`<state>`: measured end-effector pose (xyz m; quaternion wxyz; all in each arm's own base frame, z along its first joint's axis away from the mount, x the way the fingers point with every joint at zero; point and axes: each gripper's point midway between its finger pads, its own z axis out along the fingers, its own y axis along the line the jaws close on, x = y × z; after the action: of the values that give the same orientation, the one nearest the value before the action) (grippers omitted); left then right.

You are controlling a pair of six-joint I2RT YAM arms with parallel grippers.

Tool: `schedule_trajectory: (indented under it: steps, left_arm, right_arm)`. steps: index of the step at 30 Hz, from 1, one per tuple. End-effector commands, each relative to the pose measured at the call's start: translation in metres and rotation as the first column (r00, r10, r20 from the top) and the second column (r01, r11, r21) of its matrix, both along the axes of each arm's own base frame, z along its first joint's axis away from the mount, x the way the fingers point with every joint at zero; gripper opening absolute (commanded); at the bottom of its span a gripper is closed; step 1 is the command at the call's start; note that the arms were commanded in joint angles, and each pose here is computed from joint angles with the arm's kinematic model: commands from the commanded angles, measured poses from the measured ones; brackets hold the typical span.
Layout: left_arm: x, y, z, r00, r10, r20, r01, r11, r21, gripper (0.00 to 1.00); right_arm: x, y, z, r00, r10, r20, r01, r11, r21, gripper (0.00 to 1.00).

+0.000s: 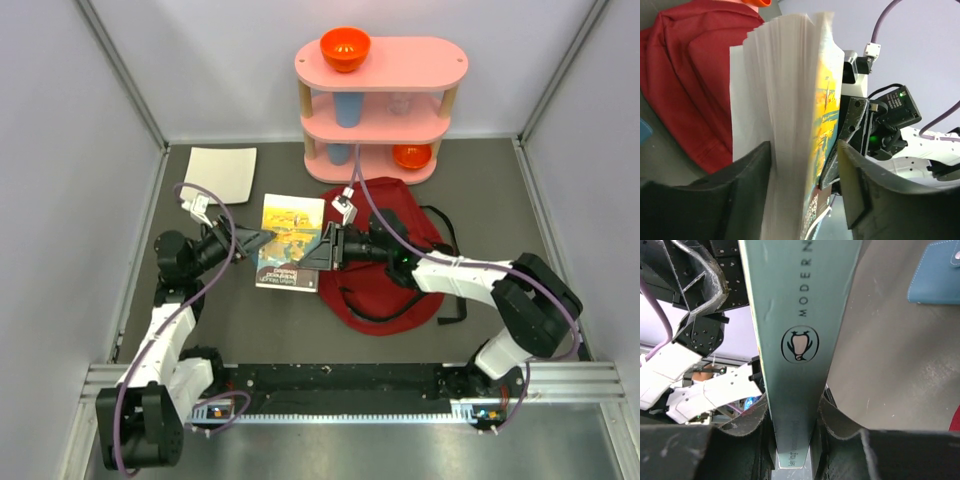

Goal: Pack the student bag
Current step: Pick up the book from the center of the board.

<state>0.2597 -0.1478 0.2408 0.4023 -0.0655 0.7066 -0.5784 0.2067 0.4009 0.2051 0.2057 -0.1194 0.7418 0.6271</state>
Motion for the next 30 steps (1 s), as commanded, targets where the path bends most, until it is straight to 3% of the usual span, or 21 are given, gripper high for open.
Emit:
schedule_trajectory:
  steps: [1, 2, 6, 11, 17, 22, 30]
  left_arm:
    - [-0.001, -0.004, 0.015, 0.995, -0.020, 0.095, 0.017, 0.999, 0.032, 0.71]
    - [0.000, -0.002, 0.012, 0.994, -0.016, 0.112, 0.009, 0.998, 0.063, 0.98]
    - [0.003, 0.001, 0.014, 0.990, 0.013, 0.140, -0.029, 0.993, 0.112, 0.98]
    - [0.007, -0.022, 0.023, 0.983, -0.059, 0.175, 0.035, 0.990, 0.139, 0.98]
    - [0.011, -0.052, 0.019, 0.978, -0.144, 0.148, 0.140, 0.989, 0.038, 0.98]
    - [0.005, -0.058, 0.038, 0.955, -0.197, 0.223, 0.213, 0.976, -0.050, 0.98]
    - [-0.022, -0.070, 0.064, 0.867, -0.368, 0.336, 0.440, 0.882, -0.167, 0.99]
  right_arm:
    - [0.001, -0.009, 0.036, 0.992, -0.035, 0.122, 0.029, 0.998, 0.056, 0.00]
    - [0.003, -0.011, 0.035, 0.989, -0.054, 0.139, 0.048, 0.998, 0.047, 0.00]
    - [0.002, -0.028, 0.046, 0.976, -0.091, 0.197, 0.086, 0.996, 0.030, 0.00]
    - [-0.009, -0.039, 0.073, 0.964, -0.082, 0.252, 0.069, 0.996, 0.061, 0.00]
    - [-0.031, -0.046, 0.108, 0.952, -0.039, 0.303, -0.010, 0.987, 0.160, 0.00]
    - [-0.049, -0.053, 0.128, 0.927, 0.004, 0.375, -0.085, 0.976, 0.199, 0.00]
    - [-0.061, -0.055, 0.131, 0.910, 0.069, 0.408, -0.165, 0.965, 0.204, 0.00]
